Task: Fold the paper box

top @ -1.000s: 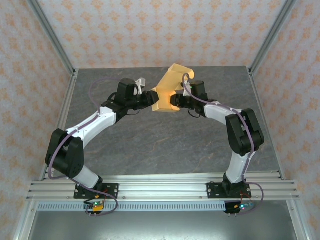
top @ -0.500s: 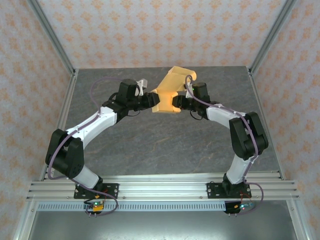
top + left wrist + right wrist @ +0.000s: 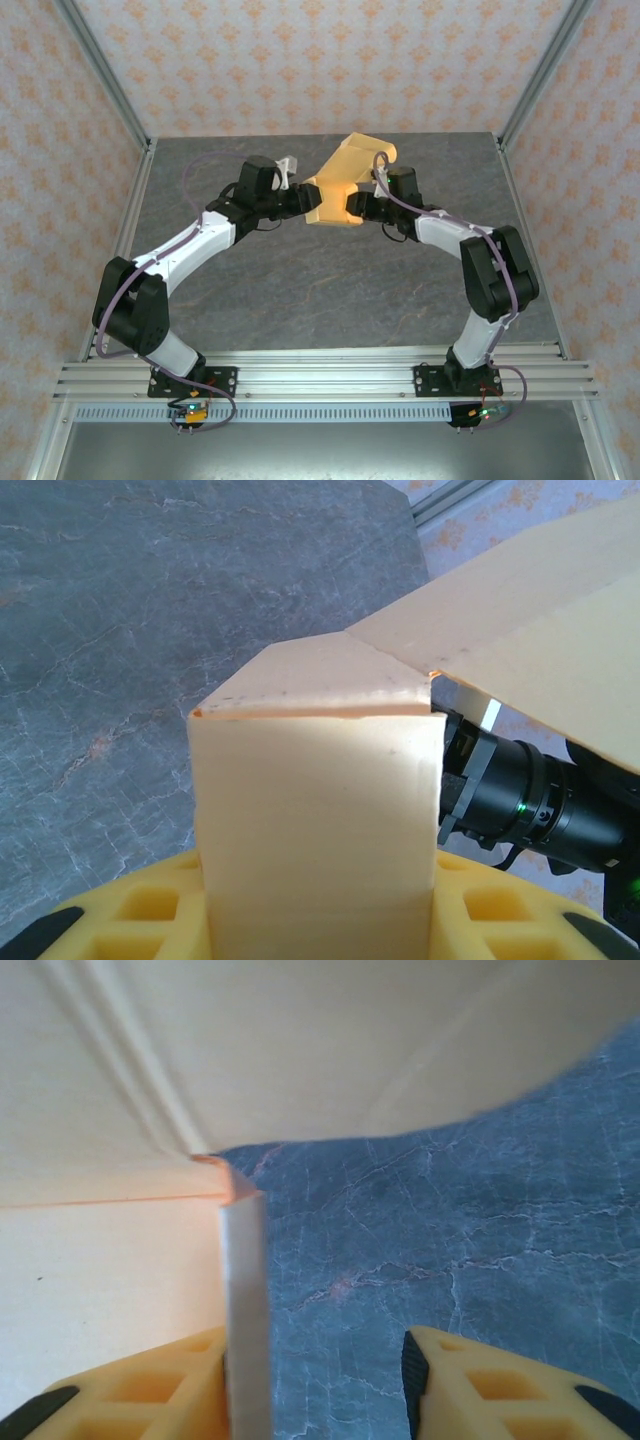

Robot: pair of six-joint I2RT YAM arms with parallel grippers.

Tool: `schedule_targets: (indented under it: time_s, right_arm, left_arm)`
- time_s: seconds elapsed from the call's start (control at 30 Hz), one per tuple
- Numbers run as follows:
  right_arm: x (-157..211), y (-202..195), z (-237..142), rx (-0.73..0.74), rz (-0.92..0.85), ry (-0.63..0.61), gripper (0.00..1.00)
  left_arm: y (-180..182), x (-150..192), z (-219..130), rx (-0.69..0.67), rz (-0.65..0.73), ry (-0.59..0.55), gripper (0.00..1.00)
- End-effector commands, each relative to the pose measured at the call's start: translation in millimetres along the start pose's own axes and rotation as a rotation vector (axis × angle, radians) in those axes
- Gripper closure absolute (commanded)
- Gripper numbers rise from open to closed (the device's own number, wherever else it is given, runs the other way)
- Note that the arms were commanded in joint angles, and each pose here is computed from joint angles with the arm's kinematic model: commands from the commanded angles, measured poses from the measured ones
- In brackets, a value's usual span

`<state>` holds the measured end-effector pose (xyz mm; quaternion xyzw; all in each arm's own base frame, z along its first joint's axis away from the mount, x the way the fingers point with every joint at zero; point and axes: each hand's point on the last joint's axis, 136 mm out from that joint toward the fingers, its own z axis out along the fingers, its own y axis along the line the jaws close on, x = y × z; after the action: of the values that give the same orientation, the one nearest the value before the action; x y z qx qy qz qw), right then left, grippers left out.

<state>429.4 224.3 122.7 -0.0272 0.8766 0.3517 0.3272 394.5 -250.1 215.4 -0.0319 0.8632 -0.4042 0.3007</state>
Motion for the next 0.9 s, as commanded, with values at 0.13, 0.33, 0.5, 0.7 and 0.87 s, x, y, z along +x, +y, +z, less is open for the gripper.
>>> schedule_targets:
  time_s: [0.13, 0.33, 0.5, 0.7, 0.87]
  right_arm:
    - [-23.5, 4.3, -17.0, -0.069, 0.107, -0.098, 0.51]
    - [-23.4, 1.5, -18.9, -0.063, 0.111, -0.110, 0.52]
    - [-28.2, 6.6, -26.7, -0.061, 0.100, -0.132, 0.47]
    - [-31.8, 11.9, -33.2, -0.061, 0.081, -0.136, 0.45]
    - [-29.8, 9.6, -32.9, -0.053, 0.080, -0.132, 0.50]
  left_arm:
    - [-21.5, -10.8, -0.8, 0.050, 0.047, -0.023, 0.76]
    - [-26.7, -14.3, -0.5, 0.061, 0.048, -0.028, 0.76]
    - [-22.6, -13.1, 2.2, 0.026, 0.041, -0.015, 0.76]
    - [-14.8, -8.6, 6.5, -0.020, 0.021, 0.016, 0.79]
    - [-18.3, -10.0, 6.5, 0.004, 0.008, -0.002, 0.79]
